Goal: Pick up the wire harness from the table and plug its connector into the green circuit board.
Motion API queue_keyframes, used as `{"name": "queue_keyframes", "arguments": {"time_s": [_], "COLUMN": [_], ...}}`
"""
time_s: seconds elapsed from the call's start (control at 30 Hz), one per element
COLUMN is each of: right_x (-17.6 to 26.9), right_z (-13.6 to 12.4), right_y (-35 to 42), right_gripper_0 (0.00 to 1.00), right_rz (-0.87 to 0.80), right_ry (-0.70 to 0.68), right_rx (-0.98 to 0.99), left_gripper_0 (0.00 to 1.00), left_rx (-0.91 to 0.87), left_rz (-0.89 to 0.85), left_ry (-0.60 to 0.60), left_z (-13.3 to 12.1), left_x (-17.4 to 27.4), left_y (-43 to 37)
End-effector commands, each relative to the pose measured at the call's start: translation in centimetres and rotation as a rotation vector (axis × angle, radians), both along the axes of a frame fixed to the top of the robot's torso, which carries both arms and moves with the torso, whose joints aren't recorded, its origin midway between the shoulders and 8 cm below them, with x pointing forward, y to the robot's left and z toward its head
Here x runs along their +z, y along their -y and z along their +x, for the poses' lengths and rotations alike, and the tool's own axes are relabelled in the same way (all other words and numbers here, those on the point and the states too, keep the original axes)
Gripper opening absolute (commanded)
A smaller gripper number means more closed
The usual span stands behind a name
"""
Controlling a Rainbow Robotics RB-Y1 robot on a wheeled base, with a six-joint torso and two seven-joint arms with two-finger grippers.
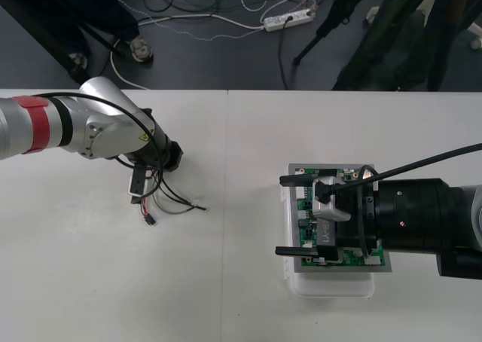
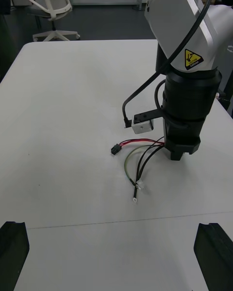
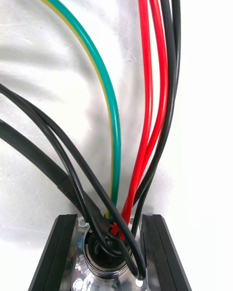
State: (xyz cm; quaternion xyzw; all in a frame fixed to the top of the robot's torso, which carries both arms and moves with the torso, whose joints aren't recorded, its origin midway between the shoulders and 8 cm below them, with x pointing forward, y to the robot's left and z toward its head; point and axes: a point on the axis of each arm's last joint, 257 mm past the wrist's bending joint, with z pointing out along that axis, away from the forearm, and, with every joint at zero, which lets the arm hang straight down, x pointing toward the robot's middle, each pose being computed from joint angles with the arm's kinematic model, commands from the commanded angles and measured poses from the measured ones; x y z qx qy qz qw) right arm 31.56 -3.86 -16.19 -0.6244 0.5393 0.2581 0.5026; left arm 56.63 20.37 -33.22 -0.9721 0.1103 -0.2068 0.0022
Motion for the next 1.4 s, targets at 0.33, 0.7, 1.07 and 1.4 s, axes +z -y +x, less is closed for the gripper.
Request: {"name": "queue_keyframes", "arguments": {"time_s": [0.33, 0.7, 1.07, 1.4], "right_x": [1.5, 3.9, 5.8, 6.1], "right_z": [-0.8, -1.9, -2.3, -2.3], "right_y": [-0.7, -1.1, -1.4, -1.5], "right_gripper_0": [1.00, 1.00, 1.00, 1.00], "right_rz": [0.071, 0.167, 0.242, 0.257], "right_ry": [0.008, -0.020, -0.029, -0.025], "right_rx": [0.025, 0.061, 0.075, 0.077], "left_gripper_0": [0.00, 0.00, 0.00, 0.00], "left_rx": [-0.037, 0.029, 0.109, 0.185], "left_rz": [-0.028, -0.134, -0.299, -0.477], "left_ry": [-0.033, -0.121, -0.236, -0.367], "left_z": [-0.2, -2.8, -5.8, -9.2], "left_x": [7.8, 11.2, 14.4, 17.5], "left_y": [-0.5, -1.7, -2.3, -3.0]}}
